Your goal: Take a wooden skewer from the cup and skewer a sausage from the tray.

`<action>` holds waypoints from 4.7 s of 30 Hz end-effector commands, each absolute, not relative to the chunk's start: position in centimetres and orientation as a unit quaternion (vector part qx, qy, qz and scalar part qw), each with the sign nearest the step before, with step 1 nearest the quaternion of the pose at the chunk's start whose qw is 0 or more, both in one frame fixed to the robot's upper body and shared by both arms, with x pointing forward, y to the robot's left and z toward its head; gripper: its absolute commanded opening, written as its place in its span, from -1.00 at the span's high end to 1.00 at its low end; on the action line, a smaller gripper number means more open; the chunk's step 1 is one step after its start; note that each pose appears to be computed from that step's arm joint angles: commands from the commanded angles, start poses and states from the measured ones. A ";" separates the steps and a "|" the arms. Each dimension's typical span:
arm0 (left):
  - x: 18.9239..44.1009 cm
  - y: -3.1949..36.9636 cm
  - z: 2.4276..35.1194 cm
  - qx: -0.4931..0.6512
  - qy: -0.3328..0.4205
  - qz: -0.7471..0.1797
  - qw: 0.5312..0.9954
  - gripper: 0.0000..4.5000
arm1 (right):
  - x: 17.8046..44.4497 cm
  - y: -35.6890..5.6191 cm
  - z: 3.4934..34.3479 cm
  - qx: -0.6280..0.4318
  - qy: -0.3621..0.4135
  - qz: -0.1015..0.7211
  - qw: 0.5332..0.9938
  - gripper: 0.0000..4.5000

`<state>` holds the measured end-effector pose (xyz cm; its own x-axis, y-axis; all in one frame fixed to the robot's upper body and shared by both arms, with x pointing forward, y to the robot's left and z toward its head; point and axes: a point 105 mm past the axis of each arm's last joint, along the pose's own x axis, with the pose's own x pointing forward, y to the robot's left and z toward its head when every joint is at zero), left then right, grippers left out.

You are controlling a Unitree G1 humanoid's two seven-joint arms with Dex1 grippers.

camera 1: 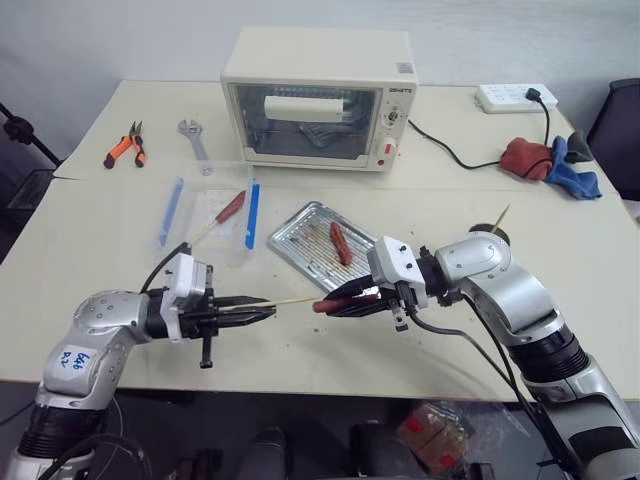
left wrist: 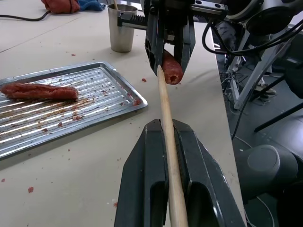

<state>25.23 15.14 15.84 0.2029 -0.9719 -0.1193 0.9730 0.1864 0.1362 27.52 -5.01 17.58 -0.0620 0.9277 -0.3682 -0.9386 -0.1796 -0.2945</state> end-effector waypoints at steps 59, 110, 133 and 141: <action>25.1 15.1 15.4 0.103 0.027 -0.633 0.767 1.00 | 28.6 -6.2 17.9 -0.250 0.005 0.723 0.644 0.63; 25.5 14.4 14.9 0.097 0.021 -0.645 0.757 1.00 | 28.2 -5.7 17.7 -0.250 0.010 0.730 0.636 0.63; 26.7 10.4 14.6 0.086 0.005 -0.661 0.745 1.00 | 27.4 -3.2 18.3 -0.263 -0.003 0.742 0.617 0.63; 26.4 8.5 14.5 0.080 -0.004 -0.674 0.734 1.00 | 26.7 -2.4 18.2 -0.256 -0.008 0.754 0.605 0.63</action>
